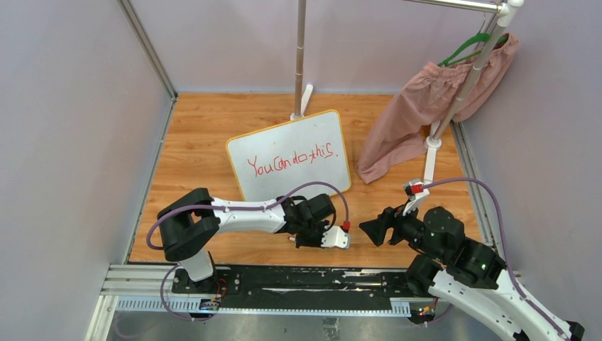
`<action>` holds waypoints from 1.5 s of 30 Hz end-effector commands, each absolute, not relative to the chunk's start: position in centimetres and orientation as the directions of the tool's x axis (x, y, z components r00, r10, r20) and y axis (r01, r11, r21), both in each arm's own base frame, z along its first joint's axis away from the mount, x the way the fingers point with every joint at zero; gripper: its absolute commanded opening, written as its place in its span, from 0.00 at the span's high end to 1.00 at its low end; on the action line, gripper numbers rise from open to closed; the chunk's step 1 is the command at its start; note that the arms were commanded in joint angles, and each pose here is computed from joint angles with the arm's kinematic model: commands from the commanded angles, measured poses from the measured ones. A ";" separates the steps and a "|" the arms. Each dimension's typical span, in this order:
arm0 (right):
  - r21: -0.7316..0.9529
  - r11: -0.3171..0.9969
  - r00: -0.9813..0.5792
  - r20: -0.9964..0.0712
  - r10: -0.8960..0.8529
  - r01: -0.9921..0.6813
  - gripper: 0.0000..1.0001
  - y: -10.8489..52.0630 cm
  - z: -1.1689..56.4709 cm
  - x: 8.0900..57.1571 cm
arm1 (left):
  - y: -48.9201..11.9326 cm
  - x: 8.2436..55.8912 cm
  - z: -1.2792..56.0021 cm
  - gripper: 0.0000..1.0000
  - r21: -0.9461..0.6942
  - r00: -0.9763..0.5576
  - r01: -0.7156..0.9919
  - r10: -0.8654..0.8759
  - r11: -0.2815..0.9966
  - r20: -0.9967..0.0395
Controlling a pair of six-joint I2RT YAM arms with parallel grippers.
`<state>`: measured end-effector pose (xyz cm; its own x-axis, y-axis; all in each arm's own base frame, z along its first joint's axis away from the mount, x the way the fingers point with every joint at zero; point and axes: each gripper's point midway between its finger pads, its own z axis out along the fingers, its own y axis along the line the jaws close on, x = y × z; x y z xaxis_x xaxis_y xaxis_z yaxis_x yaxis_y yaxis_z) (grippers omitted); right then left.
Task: Write a sentence on the whiteboard
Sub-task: Pick up the whiteboard marker at the center of the board.
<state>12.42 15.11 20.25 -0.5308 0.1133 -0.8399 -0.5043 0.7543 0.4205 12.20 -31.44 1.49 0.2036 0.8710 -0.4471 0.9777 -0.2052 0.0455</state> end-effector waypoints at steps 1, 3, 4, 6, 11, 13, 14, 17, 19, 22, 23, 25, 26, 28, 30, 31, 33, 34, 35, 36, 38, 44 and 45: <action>0.420 0.763 -0.523 -0.843 0.128 -0.491 0.24 14.3 20.6 12.3 | -29.6 12.0 -0.8 0.92 0.022 0.189 0.981 0.905 -0.195 -0.381; 0.420 0.763 -0.525 -0.842 0.126 -0.491 0.24 14.3 20.5 12.2 | -29.6 12.2 -0.6 1.00 0.035 0.186 0.982 0.906 -0.187 -0.380; 0.421 0.765 -0.527 -0.840 0.126 -0.488 0.24 14.3 20.4 12.3 | -29.7 12.4 -0.4 1.00 0.048 0.183 0.983 0.907 -0.178 -0.379; 0.419 0.772 -0.532 -0.838 0.126 -0.478 0.24 14.3 20.1 12.4 | -29.8 13.0 0.3 1.00 0.072 0.169 0.986 0.906 -0.153 -0.388; 0.432 0.818 -0.558 -0.812 0.169 -0.381 0.19 13.7 18.8 13.4 | -30.0 15.0 3.6 1.00 0.123 0.065 0.992 0.873 -0.006 -0.484; 0.445 0.832 -0.566 -0.799 0.201 -0.332 0.14 13.4 18.2 13.8 | -29.7 15.6 5.4 1.00 0.135 0.028 0.989 0.836 0.055 -0.547; 0.449 0.839 -0.568 -0.794 0.217 -0.307 0.12 13.2 17.9 14.0 | -29.5 15.7 5.9 1.00 0.137 0.015 0.987 0.821 0.078 -0.571; 0.454 0.853 -0.574 -0.782 0.242 -0.258 0.08 13.0 17.0 14.5 | -29.1 15.7 7.3 1.00 0.150 -0.008 0.980 0.778 0.132 -0.629; 0.459 0.856 -0.586 -0.771 0.249 -0.240 0.06 13.3 16.4 14.7 | -29.2 15.7 8.2 1.00 0.150 -0.025 0.974 0.743 0.168 -0.669; 0.497 0.839 -0.624 -0.733 0.270 -0.221 0.06 14.5 15.7 14.8 | -29.4 15.6 10.0 1.00 0.130 -0.062 0.964 0.667 0.234 -0.743; 0.509 0.835 -0.643 -0.716 0.274 -0.211 0.07 14.9 15.3 14.7 | -29.4 15.3 10.5 1.00 0.118 -0.071 0.962 0.639 0.248 -0.766; 0.527 0.829 -0.685 -0.675 0.275 -0.186 0.11 15.7 14.4 14.5 | -29.5 15.2 12.2 1.00 0.104 -0.079 0.954 0.568 0.283 -0.819; 0.535 0.827 -0.711 -0.649 0.272 -0.173 0.13 16.2 13.8 14.4 | -29.4 15.0 13.1 1.00 0.098 -0.079 0.950 0.531 0.297 -0.843; 0.551 0.822 -0.763 -0.591 0.262 -0.144 0.17 17.3 12.6 14.0 | -29.0 14.8 15.0 1.00 0.094 -0.069 0.942 0.460 0.322 -0.885; 0.549 0.829 -0.820 -0.520 0.242 -0.104 0.19 18.4 10.9 13.5 | -28.6 14.5 16.7 1.00 0.093 -0.053 0.937 0.399 0.337 -0.915; 0.546 0.834 -0.839 -0.490 0.235 -0.085 0.20 18.8 10.3 13.4 | -28.4 14.3 17.5 1.00 0.092 -0.045 0.936 0.372 0.341 -0.927; 0.544 0.838 -0.865 -0.444 0.235 -0.051 0.21 19.8 9.3 13.2 | -27.9 13.9 19.1 1.00 0.094 -0.024 0.935 0.323 0.343 -0.946; 0.540 0.841 -0.873 -0.424 0.243 -0.028 0.22 20.1 8.8 13.2 | -27.7 13.9 19.6 1.00 0.097 -0.015 0.934 0.308 0.344 -0.951; 0.540 0.842 -0.877 -0.406 0.256 -0.004 0.22 20.5 8.4 13.2 | -27.5 13.8 20.0 1.00 0.101 -0.007 0.932 0.298 0.347 -0.955; 0.539 0.842 -0.881 -0.387 0.271 0.022 0.23 20.8 8.0 13.3 | -27.4 13.7 20.4 1.00 0.105 0.000 0.930 0.288 0.351 -0.958; 0.529 0.844 -0.885 -0.345 0.314 0.094 0.25 20.9 6.9 13.3 | -27.2 13.5 21.1 1.00 0.112 0.017 0.932 0.269 0.344 -0.963; 0.519 0.818 -0.889 -0.213 0.404 0.247 0.32 21.9 4.8 12.7 | -26.7 13.2 22.6 1.00 0.143 0.063 0.931 0.238 0.336 -0.969; 0.510 0.818 -0.889 -0.197 0.413 0.267 0.32 21.8 4.4 12.5 | -26.6 13.2 22.7 1.00 0.147 0.068 0.930 0.236 0.337 -0.969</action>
